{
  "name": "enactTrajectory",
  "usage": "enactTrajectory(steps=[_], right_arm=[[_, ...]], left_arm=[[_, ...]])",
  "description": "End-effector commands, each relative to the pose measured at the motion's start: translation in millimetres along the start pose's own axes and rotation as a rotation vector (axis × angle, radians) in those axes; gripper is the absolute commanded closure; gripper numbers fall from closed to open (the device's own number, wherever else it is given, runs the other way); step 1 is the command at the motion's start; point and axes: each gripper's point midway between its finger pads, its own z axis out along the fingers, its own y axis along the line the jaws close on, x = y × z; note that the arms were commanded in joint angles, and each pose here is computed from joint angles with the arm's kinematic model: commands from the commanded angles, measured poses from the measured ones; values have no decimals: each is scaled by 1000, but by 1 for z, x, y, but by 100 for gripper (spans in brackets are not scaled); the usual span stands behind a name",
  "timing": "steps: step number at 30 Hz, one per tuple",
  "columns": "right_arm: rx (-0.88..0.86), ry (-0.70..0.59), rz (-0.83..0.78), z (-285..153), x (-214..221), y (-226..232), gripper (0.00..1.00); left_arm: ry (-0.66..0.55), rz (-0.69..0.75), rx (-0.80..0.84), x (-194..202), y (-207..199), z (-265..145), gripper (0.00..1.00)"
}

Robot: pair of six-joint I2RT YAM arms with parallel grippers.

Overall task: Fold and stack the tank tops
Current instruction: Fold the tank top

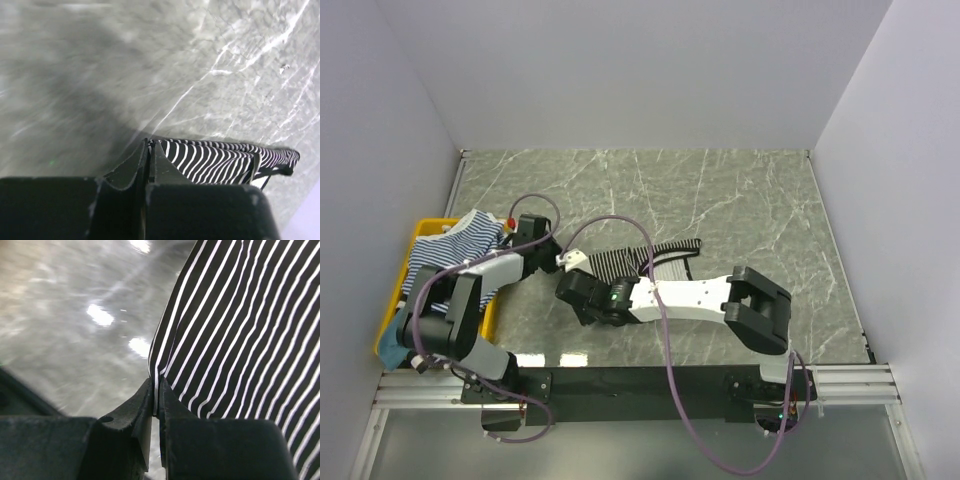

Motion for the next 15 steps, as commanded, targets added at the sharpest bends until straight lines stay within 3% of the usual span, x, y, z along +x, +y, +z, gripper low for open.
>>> enactTrajectory(steps=[1, 8, 15], right_arm=[[-161, -88, 37, -34, -41, 34, 98], [-355, -73, 124, -40, -47, 76, 100], [-480, -173, 227, -67, -69, 82, 100]], left_arm=[[-129, 16, -74, -32, 0, -26, 99], [-239, 6, -134, -56, 10, -56, 99], [-295, 46, -24, -79, -37, -87, 99]])
